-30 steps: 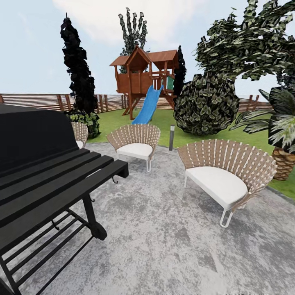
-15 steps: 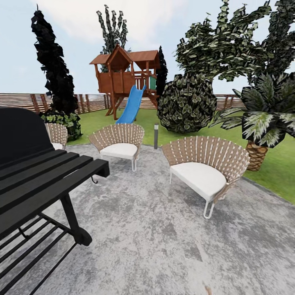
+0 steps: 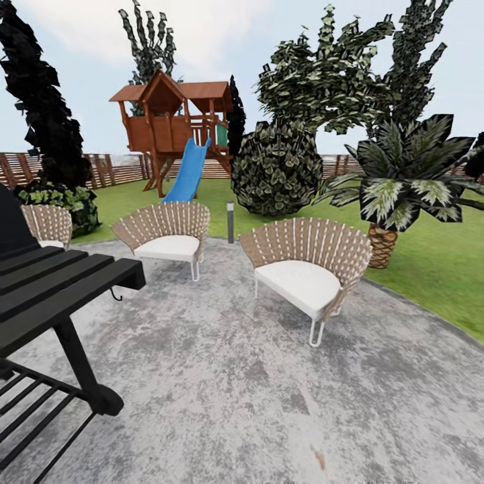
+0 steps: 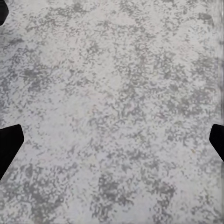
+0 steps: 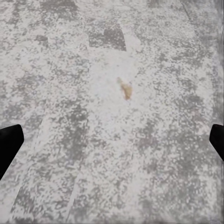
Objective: Pick up the pesticide atomizer in the garden and spray insectifuge to fully cover both potted plants in the garden.
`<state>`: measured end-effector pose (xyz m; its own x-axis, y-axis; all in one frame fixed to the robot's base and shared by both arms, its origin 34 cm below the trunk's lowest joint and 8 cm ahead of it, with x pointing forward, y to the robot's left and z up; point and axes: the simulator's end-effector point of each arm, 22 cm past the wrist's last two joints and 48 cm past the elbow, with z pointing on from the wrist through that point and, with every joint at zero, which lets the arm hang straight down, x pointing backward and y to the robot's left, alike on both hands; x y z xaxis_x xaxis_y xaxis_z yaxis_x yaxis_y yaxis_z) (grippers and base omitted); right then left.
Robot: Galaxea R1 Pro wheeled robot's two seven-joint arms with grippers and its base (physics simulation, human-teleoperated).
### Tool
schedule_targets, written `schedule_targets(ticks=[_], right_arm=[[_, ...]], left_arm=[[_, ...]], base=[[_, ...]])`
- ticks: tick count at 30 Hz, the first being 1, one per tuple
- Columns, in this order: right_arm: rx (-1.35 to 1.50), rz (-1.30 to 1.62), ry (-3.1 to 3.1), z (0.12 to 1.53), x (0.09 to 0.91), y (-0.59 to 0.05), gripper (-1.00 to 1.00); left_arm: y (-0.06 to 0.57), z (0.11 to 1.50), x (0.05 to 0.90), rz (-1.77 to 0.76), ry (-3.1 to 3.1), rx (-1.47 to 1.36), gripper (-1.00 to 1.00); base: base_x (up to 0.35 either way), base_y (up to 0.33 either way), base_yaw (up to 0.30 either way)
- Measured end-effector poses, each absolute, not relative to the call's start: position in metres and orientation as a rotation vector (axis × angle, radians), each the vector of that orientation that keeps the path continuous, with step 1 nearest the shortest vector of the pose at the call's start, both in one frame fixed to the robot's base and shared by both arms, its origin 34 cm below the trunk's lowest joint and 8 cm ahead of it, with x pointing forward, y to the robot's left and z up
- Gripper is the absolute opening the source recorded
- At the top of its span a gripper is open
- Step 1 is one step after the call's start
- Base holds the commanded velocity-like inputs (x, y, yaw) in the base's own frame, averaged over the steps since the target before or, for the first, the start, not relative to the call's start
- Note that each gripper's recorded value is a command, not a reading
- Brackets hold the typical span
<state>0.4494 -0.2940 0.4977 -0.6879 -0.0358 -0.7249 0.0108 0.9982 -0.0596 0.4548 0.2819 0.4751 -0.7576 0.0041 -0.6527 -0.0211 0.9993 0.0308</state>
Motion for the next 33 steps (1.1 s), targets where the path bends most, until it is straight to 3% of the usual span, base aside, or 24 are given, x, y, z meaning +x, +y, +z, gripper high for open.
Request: schedule_targets(ticks=[33], right_arm=[[-0.018,-0.074,2.327,0.435,0.442,-0.294,1.0]], left_arm=[[0.281,0.412,0.447,0.045,2.429,-0.011,1.0]], base=[[0.0,0.0,-0.268]])
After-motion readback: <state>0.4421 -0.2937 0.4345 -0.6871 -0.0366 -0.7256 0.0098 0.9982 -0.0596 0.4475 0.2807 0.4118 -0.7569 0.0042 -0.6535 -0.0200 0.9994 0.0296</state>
